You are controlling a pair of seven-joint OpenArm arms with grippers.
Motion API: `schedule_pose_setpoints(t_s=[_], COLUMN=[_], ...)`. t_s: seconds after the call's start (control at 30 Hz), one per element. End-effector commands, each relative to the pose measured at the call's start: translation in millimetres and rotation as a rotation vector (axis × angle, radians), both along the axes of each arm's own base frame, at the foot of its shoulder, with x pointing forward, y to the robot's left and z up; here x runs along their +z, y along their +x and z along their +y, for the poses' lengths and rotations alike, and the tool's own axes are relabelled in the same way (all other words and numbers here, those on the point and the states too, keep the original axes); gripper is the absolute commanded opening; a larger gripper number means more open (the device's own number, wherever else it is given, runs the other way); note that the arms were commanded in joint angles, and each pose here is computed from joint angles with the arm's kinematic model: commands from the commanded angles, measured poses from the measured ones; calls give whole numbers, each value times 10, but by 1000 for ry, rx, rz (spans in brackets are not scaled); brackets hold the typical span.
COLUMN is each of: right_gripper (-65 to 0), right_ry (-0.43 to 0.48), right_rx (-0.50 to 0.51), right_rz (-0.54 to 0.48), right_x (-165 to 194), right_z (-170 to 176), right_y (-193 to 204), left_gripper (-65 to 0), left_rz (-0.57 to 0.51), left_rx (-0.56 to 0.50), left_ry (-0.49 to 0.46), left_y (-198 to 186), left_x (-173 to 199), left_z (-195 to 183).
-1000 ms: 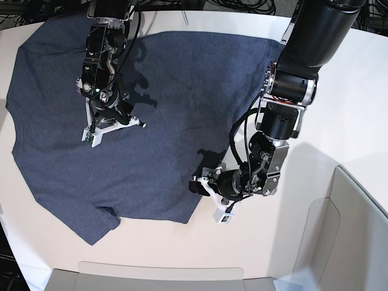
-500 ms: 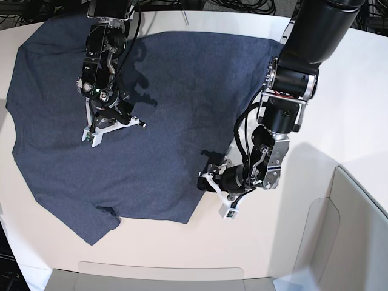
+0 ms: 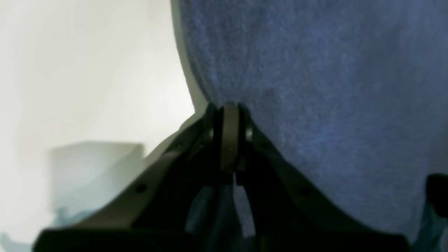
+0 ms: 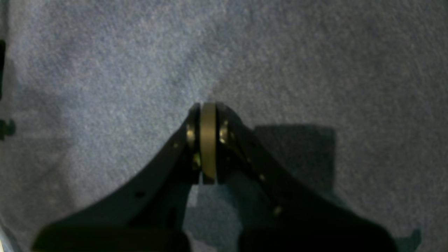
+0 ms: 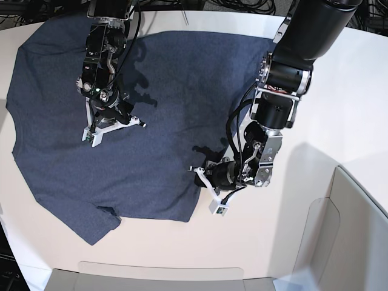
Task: Layout the t-shirt on the table in an organized manner, then fold the t-shirt properly
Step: 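Lift the hem with the left gripper and fold it toward the right gripper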
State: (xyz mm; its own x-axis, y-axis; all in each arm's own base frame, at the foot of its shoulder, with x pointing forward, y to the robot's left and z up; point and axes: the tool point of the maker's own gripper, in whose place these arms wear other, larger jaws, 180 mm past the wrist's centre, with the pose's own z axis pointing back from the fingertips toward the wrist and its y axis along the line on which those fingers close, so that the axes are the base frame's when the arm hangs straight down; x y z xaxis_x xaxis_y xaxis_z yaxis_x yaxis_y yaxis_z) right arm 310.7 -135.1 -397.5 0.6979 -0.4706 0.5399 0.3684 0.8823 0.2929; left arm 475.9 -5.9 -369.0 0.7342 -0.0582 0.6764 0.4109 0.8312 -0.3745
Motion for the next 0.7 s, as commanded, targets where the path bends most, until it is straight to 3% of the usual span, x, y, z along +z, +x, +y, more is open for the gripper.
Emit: schedule_pose_setpoints(t_s=[0.0, 0.27, 0.33, 0.5, 0.67], right_gripper=[-650, -650, -650, -650, -650], right_ry=[12, 11, 11, 8, 13], right_rx=[9, 8, 8, 5, 9], right_rz=[43, 40, 40, 42, 68], right_x=[-56, -53, -53, -59, -145], right_z=[27, 26, 26, 9, 33], right_y=[-74, -62, -62, -66, -92], left_gripper=[-650, -650, -650, -650, -650], left_rz=[-97, -278, -300, -282, -233], left_rx=[-18, -135, -231, -486, -713], left_ry=[-35, -33, -7, 48, 136], left_y=[168, -346, -622, -1435, -2043], left_x=[379, 910, 938, 637, 260], left_z=[-92, -352, -592, -1108, -1355])
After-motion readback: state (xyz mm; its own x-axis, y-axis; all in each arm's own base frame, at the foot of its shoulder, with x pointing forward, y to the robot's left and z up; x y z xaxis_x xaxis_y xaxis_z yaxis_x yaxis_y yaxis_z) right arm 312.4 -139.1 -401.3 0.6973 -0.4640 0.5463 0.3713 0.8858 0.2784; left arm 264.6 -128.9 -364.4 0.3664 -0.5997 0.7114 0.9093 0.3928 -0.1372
